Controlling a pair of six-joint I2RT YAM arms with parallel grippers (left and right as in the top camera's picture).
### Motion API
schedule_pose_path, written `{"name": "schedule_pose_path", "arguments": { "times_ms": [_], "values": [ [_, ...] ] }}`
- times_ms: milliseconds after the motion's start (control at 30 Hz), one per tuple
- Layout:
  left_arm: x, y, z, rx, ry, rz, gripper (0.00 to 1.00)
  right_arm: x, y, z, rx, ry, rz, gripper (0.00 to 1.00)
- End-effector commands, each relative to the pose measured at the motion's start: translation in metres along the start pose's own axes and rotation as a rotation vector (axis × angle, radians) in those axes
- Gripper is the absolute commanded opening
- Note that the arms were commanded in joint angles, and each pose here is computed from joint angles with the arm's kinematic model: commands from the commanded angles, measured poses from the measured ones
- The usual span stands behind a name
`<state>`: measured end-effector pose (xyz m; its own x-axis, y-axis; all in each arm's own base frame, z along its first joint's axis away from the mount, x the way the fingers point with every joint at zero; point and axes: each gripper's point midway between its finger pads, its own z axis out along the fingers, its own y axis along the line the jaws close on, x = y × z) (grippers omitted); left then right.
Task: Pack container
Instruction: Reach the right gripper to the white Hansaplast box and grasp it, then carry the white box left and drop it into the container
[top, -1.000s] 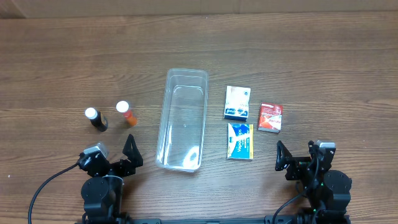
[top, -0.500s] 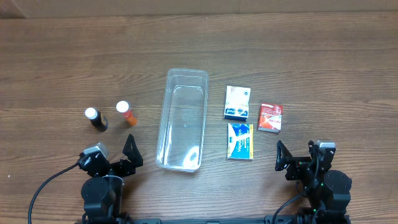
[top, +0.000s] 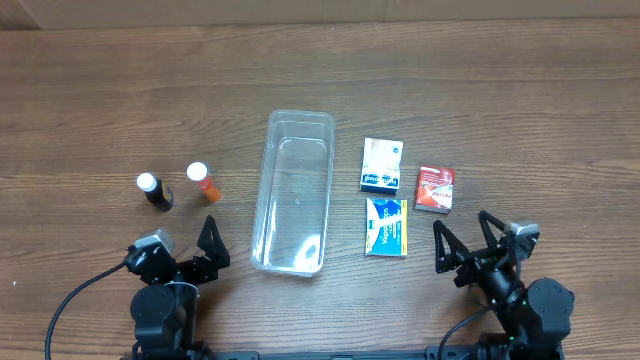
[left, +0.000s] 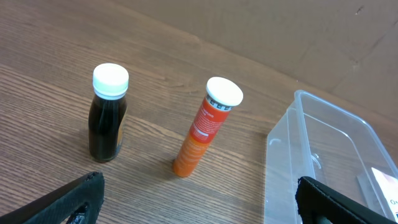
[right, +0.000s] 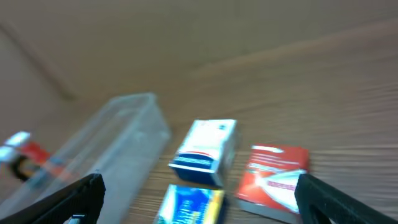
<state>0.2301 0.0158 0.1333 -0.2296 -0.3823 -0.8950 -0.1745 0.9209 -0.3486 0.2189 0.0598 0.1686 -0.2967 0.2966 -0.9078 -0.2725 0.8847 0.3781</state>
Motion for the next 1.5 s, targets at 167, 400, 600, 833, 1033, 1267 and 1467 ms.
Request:
{"name": "schedule_pose_path", "arguments": {
  "times_ms": [167,400,600,833,1033,1267,1467],
  "values": [
    [0.001,-0.001,0.0,0.006,0.002,0.005,1.0,-0.125,0.047,-0.014,0.021,0.058,0.06,1.0],
    [0.001,-0.001,0.0,0.006,0.002,0.005,1.0,-0.187,0.08,0.043,-0.095,0.369,0.177,1.0],
    [0.001,-0.001,0.0,0.006,0.002,0.005,1.0,-0.132,0.046,0.125,0.292,0.625,0.068,1.0],
    [0.001,-0.001,0.0,0.006,0.002,0.005,1.0,-0.009,0.008,0.184,0.506,0.939,0.052,1.0],
    [0.001,-0.001,0.0,0.006,0.002,0.005,1.0,0.051,-0.005,0.22,0.484,1.038,0.084,1.0],
    [0.001,-0.001,0.0,0.006,0.002,0.005,1.0,0.108,-0.003,0.227,0.533,1.138,0.198,1.0],
    [0.001,-0.001,0.0,0.006,0.002,0.005,1.0,0.103,-0.022,0.217,0.688,1.115,0.12,0.72]
  ]
}}
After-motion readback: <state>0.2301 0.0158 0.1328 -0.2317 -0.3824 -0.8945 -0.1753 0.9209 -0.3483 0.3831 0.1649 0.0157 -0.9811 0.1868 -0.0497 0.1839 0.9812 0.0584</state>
